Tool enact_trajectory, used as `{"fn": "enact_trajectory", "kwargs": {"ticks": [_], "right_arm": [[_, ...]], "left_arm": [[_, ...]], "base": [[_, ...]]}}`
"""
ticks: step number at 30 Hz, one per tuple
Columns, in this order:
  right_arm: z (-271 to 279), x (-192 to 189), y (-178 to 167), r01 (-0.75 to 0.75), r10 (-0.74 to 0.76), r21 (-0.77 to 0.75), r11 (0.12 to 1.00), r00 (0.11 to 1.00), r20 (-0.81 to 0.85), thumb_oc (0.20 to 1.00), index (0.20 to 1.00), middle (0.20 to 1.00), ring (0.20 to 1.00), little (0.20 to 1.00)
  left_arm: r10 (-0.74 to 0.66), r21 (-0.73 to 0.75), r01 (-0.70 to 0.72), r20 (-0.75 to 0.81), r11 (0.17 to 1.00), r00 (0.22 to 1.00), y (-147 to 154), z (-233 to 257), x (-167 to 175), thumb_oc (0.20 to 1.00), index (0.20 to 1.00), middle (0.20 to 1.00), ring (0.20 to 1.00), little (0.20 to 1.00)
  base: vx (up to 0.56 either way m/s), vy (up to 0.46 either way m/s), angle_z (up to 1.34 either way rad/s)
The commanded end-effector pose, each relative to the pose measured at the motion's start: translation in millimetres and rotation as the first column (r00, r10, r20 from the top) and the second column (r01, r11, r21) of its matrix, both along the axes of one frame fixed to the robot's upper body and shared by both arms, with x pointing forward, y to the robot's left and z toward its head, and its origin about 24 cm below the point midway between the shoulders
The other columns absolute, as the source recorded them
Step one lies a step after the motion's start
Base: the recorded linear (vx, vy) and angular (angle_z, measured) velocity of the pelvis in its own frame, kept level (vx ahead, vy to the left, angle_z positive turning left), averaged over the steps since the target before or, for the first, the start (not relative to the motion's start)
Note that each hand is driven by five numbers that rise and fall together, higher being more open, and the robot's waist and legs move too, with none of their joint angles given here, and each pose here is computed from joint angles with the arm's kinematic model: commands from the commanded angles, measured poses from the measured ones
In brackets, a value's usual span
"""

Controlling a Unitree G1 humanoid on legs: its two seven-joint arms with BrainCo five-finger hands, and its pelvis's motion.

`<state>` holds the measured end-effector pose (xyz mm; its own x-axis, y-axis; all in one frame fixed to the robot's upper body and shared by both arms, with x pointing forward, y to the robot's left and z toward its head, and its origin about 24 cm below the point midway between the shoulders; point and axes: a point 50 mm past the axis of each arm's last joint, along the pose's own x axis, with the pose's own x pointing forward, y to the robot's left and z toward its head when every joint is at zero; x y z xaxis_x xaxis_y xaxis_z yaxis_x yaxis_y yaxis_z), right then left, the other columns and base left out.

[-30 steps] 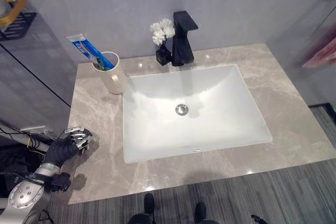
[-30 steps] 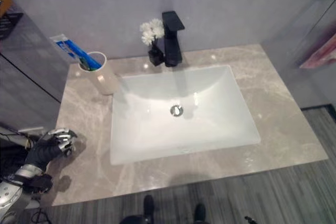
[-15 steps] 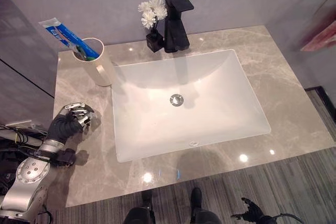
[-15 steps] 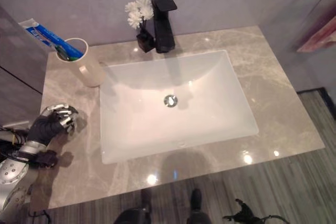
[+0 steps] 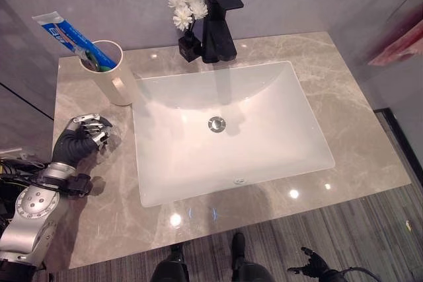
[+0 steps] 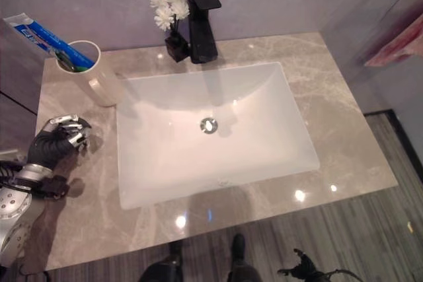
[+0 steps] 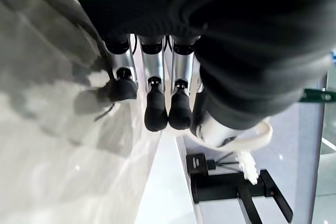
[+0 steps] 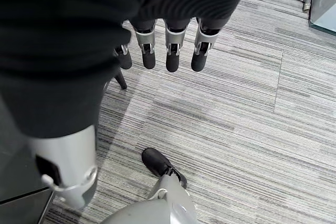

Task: Put brush and paste in cup on sink, flatten towel.

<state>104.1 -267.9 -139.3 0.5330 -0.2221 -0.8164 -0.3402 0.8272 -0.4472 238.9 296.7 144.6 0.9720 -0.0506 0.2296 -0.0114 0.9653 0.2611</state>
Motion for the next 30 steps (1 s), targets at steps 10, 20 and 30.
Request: {"fn": "enact_trajectory", "kwargs": {"ticks": [10,20,30], "right_arm": [[2.5,15.1,5.8,-0.034,0.034,0.012,0.999,0.999,0.026,1.0,1.0,1.0,1.0,1.0],[3.0,17.8,7.8,-0.041,0.04,0.019,0.999,0.999,0.033,1.0,1.0,1.0,1.0,1.0],[4.8,21.8,9.4,-0.051,0.05,0.024,0.998,0.997,0.051,1.0,1.0,1.0,1.0,1.0]], "left_arm": [[0.023,0.058,-0.028,0.084,0.998,0.996,-2.2,15.0,18.8,0.2,0.2,0.2,0.2,0.2],[0.023,0.057,-0.029,0.1,0.998,0.995,-5.7,18.4,26.9,0.2,0.2,0.2,0.2,0.2],[0.054,0.027,-0.058,0.136,0.998,0.989,-6.1,22.1,34.1,0.2,0.2,0.2,0.2,0.2]], "base": [[0.0,0.004,-0.05],[0.0,0.0,-0.01],[0.0,-0.001,-0.01]]}}
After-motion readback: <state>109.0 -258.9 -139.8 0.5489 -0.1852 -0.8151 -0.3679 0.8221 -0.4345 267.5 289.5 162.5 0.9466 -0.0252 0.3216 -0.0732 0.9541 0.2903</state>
